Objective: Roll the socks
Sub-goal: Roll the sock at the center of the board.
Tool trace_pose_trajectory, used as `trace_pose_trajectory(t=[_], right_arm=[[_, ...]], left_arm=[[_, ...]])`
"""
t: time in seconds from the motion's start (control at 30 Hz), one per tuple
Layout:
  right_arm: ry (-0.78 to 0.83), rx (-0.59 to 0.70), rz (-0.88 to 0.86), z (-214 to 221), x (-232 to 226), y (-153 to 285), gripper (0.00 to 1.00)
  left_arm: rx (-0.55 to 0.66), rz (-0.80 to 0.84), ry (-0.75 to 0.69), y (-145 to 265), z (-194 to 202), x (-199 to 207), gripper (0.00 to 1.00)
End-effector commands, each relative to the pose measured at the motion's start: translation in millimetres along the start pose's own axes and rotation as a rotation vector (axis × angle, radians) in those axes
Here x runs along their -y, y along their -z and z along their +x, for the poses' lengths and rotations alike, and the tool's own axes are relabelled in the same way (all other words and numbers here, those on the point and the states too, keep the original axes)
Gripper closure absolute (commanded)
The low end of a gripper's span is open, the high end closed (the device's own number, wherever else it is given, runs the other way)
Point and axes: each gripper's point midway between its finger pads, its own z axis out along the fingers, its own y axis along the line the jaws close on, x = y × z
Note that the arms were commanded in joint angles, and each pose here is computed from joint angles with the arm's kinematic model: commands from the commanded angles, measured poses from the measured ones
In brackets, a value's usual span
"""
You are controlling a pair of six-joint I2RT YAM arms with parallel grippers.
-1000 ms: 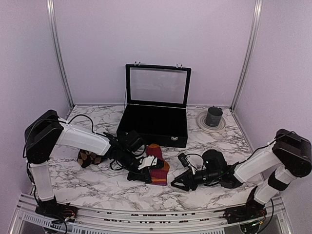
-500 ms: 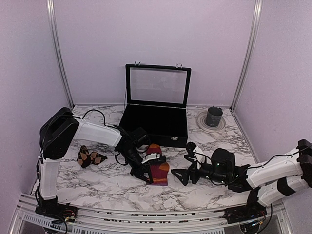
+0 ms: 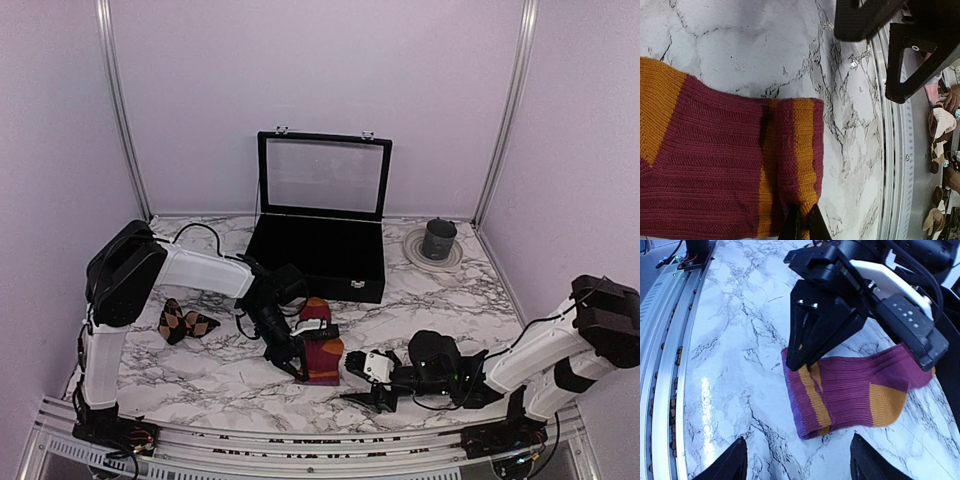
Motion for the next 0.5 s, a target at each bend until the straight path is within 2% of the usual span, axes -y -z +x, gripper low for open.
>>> trace_pose_trajectory(t=[0.0, 0.23, 0.47], right_arm=[[0.159, 0.07, -0.043, -25, -7, -14, 0.38], [0.238, 0.006, -0.079, -14, -9, -42, 0.47], [0.218, -0.029, -0.095, 0, -4, -58, 0.56]], left_arm=[[-0.111, 0.01, 0.085, -11, 31, -6, 1.0], [-0.112, 0.01, 0.101, -11, 29, -9, 1.0], [-0.125, 0.012, 0.091, -10, 30, -9, 1.0]])
